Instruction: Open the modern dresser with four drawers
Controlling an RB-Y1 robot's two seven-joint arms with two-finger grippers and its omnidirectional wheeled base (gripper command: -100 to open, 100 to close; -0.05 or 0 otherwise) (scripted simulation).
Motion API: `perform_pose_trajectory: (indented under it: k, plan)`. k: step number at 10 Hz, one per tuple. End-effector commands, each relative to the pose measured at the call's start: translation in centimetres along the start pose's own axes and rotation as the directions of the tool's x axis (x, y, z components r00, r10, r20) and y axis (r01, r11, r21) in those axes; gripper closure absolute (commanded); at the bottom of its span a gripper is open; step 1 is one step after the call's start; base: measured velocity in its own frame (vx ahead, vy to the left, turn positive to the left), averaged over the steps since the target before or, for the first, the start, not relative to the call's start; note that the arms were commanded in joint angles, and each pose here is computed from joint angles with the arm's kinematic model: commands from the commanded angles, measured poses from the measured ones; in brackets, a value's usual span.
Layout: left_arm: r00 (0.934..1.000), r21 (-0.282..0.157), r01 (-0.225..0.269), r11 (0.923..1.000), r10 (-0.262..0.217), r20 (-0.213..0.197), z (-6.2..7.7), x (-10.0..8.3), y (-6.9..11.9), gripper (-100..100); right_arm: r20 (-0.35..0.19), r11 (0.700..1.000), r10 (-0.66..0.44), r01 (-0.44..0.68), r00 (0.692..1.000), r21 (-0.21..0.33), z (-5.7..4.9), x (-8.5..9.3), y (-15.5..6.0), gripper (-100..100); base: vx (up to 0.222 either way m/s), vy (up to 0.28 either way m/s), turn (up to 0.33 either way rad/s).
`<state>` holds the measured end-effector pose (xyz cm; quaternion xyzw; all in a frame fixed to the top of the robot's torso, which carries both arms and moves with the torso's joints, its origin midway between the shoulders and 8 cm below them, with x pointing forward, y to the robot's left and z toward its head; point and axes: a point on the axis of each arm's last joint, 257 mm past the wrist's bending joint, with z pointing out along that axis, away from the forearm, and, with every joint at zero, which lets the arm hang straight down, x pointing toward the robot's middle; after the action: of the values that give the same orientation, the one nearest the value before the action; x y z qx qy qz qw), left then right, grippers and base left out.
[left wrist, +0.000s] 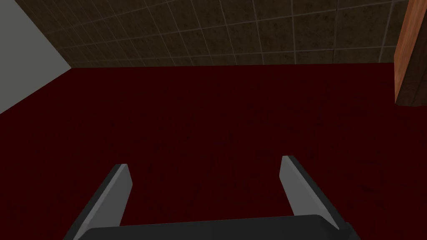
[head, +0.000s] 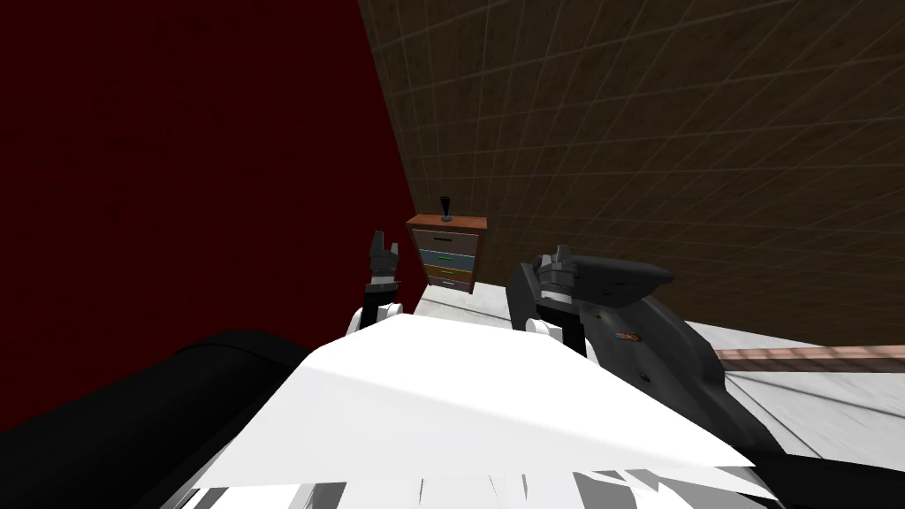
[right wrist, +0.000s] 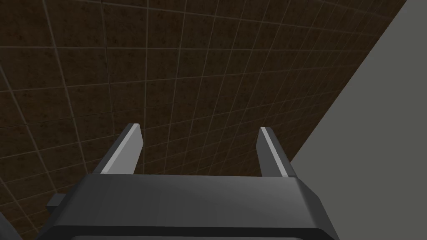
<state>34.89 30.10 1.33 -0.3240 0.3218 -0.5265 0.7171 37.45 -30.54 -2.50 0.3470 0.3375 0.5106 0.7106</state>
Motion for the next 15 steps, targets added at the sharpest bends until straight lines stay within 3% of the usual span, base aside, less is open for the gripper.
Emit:
perform_pose_trajectory:
  k: [1, 9, 10, 15]
  plan:
    - [1.0000, 0.000, 0.000, 1.0000, 0.000, 0.000, 0.0, 0.0, 0.0, 0, 0.000, 1.000, 0.000, 0.000, 1.000, 0.000, 0.0, 0.0, 0.0, 0, 0.000, 0.000, 0.000]
    - [1.0000, 0.000, 0.000, 1.0000, 0.000, 0.000, 0.0, 0.0, 0.0, 0, 0.000, 1.000, 0.000, 0.000, 1.000, 0.000, 0.0, 0.0, 0.0, 0, 0.000, 0.000, 0.000]
    - [0.9991, -0.003, -0.017, 0.9998, 0.017, -0.039, 0.1, 0.5, 0.1, -100, 0.000, 1.000, 0.000, 0.000, 1.000, 0.000, 0.0, 0.0, 0.0, 0, 0.023, 0.000, -0.022]
    - [0.9878, -0.052, -0.065, 0.9965, 0.057, -0.145, 0.1, 2.2, 1.8, -100, 0.000, 1.000, 0.000, 0.000, 1.000, 0.000, 0.0, 0.0, 0.0, 0, 0.067, -0.007, -0.050]
